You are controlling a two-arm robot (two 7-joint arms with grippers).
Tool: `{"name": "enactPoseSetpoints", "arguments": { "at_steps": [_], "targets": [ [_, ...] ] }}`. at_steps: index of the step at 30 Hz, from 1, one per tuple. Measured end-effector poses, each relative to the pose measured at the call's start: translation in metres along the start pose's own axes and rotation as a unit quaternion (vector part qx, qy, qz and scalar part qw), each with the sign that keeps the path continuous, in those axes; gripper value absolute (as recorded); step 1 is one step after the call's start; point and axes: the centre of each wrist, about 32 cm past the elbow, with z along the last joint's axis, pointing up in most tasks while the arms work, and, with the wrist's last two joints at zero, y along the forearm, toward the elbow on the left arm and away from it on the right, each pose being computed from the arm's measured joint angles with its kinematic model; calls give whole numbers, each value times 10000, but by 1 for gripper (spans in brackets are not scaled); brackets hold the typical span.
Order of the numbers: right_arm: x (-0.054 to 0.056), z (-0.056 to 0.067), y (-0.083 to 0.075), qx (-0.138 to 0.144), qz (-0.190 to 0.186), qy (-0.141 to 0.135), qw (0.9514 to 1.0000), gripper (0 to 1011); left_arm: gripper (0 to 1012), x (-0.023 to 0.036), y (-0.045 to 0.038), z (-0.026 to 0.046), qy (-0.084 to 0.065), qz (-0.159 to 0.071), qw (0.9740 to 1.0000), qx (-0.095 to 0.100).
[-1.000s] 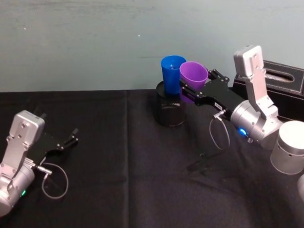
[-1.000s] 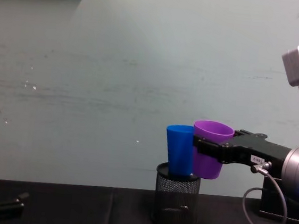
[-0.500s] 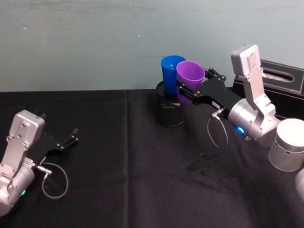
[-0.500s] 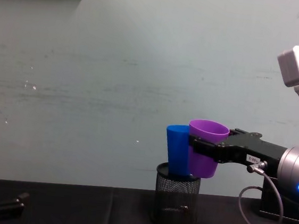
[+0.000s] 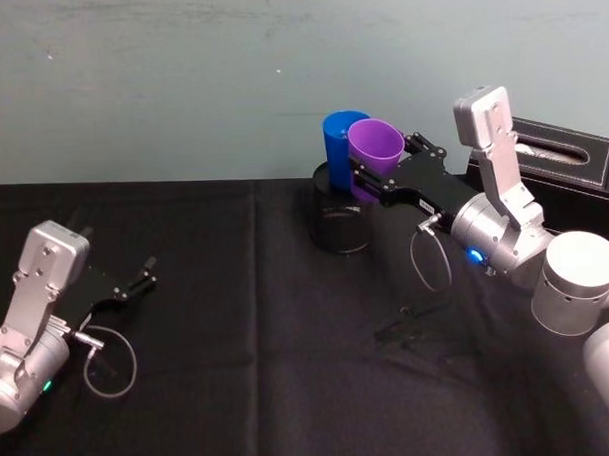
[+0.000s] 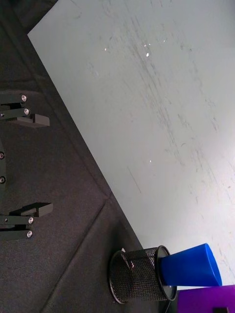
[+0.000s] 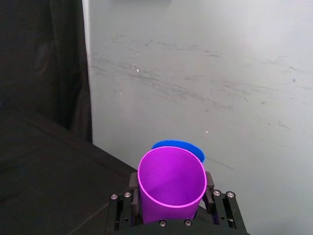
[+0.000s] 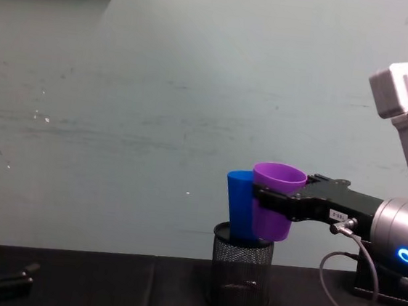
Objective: Pick up one cup with a gripper and tap it against the other cup.
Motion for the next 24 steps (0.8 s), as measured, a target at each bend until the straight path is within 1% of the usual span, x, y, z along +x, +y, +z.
{"name": "enactPoseSetpoints", "arguments": {
  "at_steps": [12, 18, 24],
  "targets": [
    [31, 3, 86, 11, -6, -33, 10000, 746, 1011, 0, 0, 0, 0, 0, 10000, 0],
    [38, -1, 92, 17, -18, -30, 10000, 746, 1012, 0, 0, 0, 0, 0, 10000, 0],
    [47, 22, 92, 54, -13, -42, 10000, 746, 1011, 0, 0, 0, 0, 0, 10000, 0]
  ]
}}
